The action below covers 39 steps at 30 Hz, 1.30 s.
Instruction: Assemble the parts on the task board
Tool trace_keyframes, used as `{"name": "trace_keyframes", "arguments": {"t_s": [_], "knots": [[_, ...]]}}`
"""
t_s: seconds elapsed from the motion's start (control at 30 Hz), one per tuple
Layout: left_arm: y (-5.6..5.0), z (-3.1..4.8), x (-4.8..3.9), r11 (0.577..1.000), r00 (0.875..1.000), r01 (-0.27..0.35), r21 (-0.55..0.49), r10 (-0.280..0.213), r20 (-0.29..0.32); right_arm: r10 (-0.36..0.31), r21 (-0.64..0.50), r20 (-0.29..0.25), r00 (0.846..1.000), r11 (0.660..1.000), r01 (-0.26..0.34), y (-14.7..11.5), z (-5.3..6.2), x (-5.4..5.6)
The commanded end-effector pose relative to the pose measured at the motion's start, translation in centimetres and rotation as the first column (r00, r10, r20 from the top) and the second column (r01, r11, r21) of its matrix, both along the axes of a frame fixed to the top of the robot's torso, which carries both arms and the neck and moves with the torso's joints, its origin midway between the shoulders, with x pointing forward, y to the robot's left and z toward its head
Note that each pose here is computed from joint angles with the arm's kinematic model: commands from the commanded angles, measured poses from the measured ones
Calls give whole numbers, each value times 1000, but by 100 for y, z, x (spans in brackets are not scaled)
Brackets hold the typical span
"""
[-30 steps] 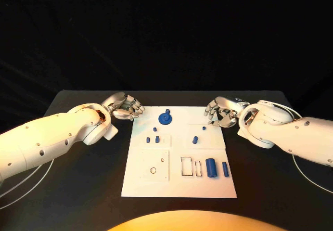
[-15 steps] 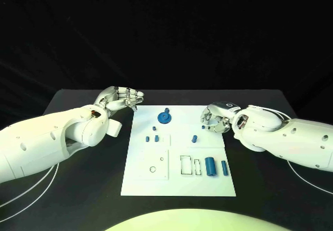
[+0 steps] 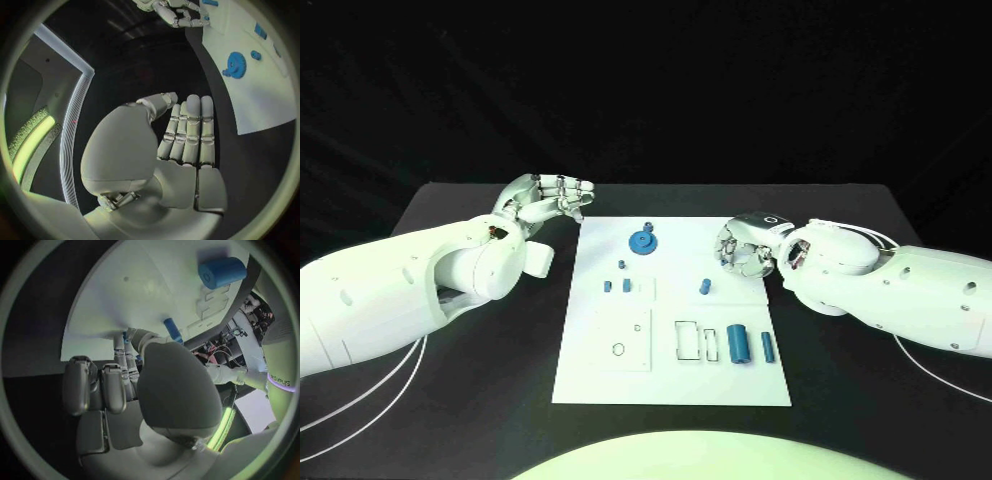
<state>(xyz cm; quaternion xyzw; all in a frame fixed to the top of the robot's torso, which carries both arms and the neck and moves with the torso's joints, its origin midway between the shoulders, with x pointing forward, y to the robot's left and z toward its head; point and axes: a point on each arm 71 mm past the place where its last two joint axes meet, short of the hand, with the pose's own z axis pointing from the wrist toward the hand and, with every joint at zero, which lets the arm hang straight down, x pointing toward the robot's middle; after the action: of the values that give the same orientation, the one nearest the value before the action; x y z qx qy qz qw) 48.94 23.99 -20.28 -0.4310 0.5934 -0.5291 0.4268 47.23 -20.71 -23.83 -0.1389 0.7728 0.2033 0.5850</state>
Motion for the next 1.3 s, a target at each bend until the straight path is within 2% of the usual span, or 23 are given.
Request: {"name": "trace_keyframes", "arguments": {"t_s": [0.03,0.4,0.63,0.87,1.3], "knots": [[10,22,5,999,1000,-28,-25,28,13,19,-33,-27,999,999,-20,33,-53,-30],[7,17,7,999,1000,-29,-27,29,7,11,-86,-25,1000,996,-13,69,-119,-32],[13,10,9,999,1000,-32,-23,32,-1,1,-88,23,1000,996,1,108,-128,-51],[13,6,10,999,1000,-29,-22,29,-6,-7,-27,98,995,1000,10,126,-68,-70],[13,3,9,999,1000,-26,-21,26,-9,-15,33,145,989,999,10,144,-3,-103]]}}
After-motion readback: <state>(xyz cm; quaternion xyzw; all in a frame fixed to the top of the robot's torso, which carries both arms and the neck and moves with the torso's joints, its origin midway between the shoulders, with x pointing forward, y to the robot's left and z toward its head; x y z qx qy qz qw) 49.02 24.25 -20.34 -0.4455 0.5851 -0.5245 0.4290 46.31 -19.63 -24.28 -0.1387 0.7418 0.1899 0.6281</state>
